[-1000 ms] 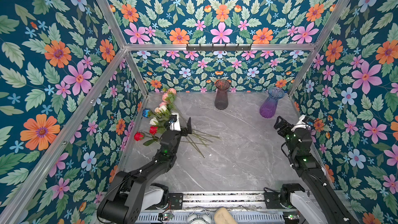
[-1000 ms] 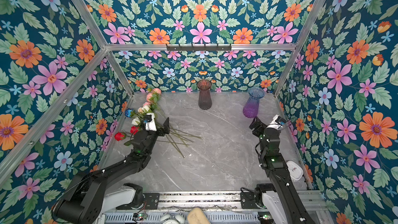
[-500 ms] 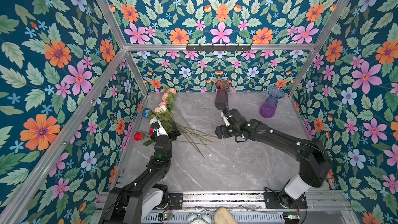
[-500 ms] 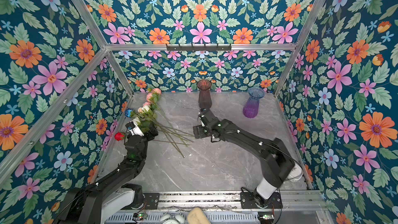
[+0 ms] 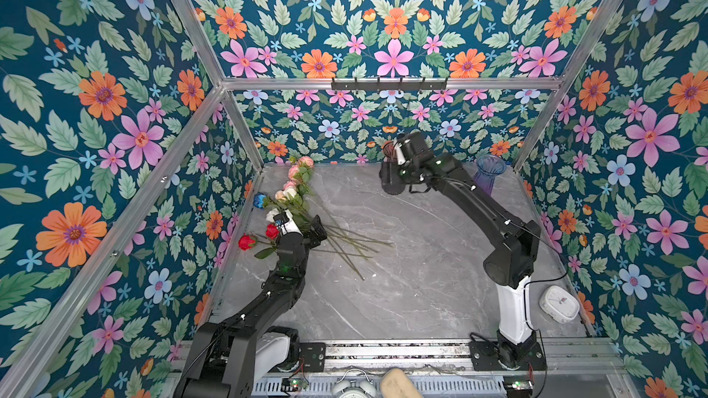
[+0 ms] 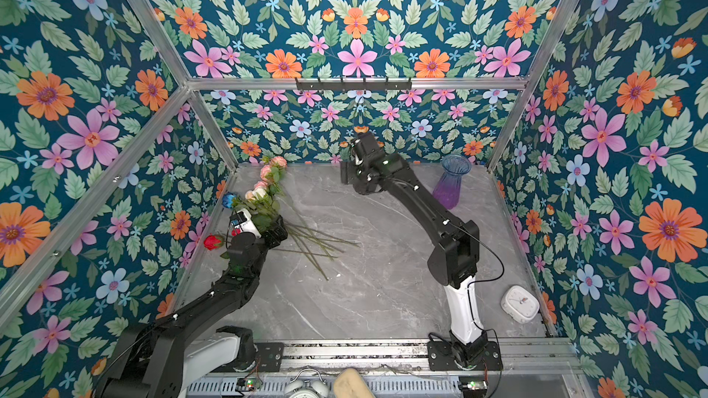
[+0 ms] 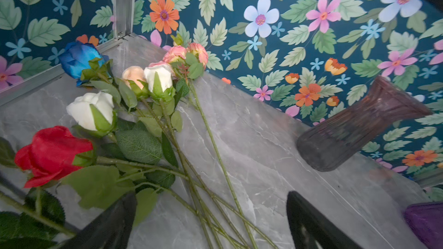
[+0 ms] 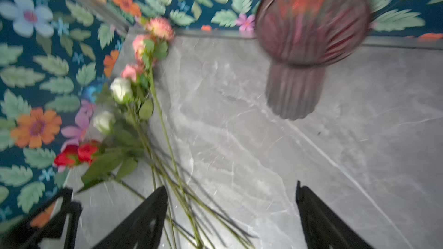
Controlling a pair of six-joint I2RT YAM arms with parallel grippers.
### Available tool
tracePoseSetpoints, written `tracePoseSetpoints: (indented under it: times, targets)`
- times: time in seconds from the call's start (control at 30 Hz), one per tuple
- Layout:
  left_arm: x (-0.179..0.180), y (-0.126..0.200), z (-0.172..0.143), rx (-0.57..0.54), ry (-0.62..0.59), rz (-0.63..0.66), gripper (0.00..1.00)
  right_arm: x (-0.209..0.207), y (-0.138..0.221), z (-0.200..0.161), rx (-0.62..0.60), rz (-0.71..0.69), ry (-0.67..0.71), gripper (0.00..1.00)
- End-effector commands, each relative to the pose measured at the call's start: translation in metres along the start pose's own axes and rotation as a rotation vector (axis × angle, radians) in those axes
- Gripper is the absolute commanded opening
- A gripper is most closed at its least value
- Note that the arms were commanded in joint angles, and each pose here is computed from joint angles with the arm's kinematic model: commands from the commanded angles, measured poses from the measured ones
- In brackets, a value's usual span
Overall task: Arrange flowers in a vase
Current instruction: Pick up the vase from the top-center of the table.
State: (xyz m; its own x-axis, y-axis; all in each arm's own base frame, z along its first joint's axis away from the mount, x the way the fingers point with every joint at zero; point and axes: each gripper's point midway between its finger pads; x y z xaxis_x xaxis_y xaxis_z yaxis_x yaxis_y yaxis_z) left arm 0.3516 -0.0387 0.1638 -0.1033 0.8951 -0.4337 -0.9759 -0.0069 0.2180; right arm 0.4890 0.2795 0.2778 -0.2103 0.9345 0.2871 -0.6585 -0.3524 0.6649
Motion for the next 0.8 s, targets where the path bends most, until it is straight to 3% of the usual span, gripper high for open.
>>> tracePoseSetpoints:
  times: [0.0, 0.1, 0.17, 0.27, 0.6, 0.77]
  targets:
    - [-0.016, 0.0, 0.006, -0.004, 0.008, -0.075, 1.0, -0.037, 0.006, 0.014, 0.03, -0.008, -0.143, 0.76]
    - [-0.02, -0.002, 0.005, 0.01, 0.007, -0.089, 1.0, -0.058, 0.001, 0.033, 0.026, 0.039, -0.22, 0.71]
    - [-0.021, -0.004, 0.002, 0.025, 0.006, -0.095, 0.99, -0.065, -0.01, 0.041, 0.056, 0.119, -0.282, 0.55]
    - [-0.021, -0.006, -0.001, 0.036, 0.006, -0.097, 0.97, -0.061, -0.021, 0.055, 0.069, 0.256, -0.316, 0.54]
    - [-0.019, -0.009, -0.004, 0.046, 0.002, -0.085, 0.95, -0.064, -0.066, 0.059, 0.092, 0.393, -0.422, 0.52]
    - [-0.02, -0.012, -0.006, 0.06, 0.002, -0.087, 0.94, -0.063, -0.079, 0.063, 0.079, 0.432, -0.447, 0.44]
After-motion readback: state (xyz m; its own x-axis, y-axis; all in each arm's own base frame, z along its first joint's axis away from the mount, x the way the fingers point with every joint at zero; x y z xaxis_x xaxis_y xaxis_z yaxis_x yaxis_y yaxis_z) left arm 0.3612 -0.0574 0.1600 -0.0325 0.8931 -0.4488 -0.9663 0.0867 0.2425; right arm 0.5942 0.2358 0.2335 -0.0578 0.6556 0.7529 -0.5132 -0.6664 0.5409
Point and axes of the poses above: each gripper's point midway between its finger pads, its own y axis back along the fingers, its own x axis along the line the jaws close on, z = x × y, and after that the axes turned 1 degree about y, right-handed
